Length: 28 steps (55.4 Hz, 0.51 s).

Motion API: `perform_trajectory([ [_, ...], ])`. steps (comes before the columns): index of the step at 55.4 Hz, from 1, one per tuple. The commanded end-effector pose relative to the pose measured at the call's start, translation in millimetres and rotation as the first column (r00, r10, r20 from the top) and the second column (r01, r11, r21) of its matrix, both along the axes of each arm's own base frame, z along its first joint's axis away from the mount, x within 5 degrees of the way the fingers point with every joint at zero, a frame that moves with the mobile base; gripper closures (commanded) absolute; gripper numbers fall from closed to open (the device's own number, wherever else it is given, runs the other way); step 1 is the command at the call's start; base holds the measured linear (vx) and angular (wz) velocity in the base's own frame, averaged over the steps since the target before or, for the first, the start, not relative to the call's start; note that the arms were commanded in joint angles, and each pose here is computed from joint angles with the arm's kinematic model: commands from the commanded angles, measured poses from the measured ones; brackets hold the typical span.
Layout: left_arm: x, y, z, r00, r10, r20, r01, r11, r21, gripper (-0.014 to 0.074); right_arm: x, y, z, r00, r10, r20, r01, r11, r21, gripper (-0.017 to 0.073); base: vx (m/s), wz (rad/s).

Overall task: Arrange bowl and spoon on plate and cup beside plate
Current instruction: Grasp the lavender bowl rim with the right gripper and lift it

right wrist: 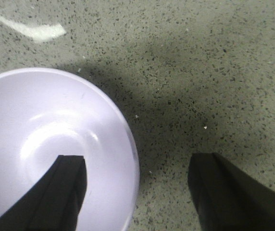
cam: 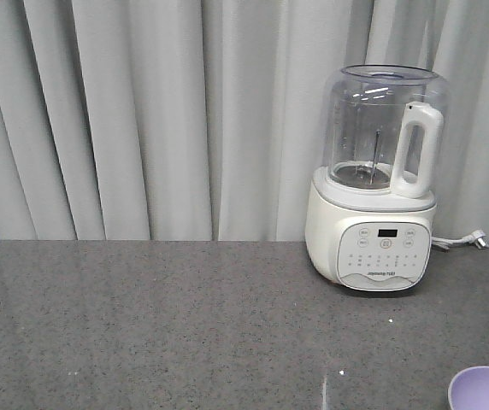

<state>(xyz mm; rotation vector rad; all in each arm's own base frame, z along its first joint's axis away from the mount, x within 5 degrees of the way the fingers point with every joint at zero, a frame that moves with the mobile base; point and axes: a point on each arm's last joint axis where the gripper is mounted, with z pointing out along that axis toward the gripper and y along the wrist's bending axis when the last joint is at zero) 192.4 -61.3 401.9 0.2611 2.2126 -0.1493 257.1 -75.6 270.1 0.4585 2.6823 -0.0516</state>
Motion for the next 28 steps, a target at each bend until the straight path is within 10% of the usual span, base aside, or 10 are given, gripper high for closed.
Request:
perform_trajectory([
  [1, -2, -0.5, 16, 0.995, -0.007, 0.102, 0.011, 0.999, -0.031, 0.06, 8, -5, 7, 0.998, 0.03, 0.062, -0.027, 0.999, -0.041, 0.0065, 0.0, 0.0],
  [16, -2, -0.6, 16, 0.994, -0.008, 0.106, 0.011, 0.999, -0.032, 0.06, 26, -10, -22, 0.999, 0.047, 0.003, -0.047, 0.999, -0.028, 0.0125, 0.0, 0.0],
  [28, -1, -0.8, 17, 0.993, -0.008, 0.117, 0.013, 0.999, -0.036, 0.06, 31, -12, -33, 0.998, 0.06, -0.026, -0.061, 0.998, -0.024, 0.0459, 0.0, 0.0],
])
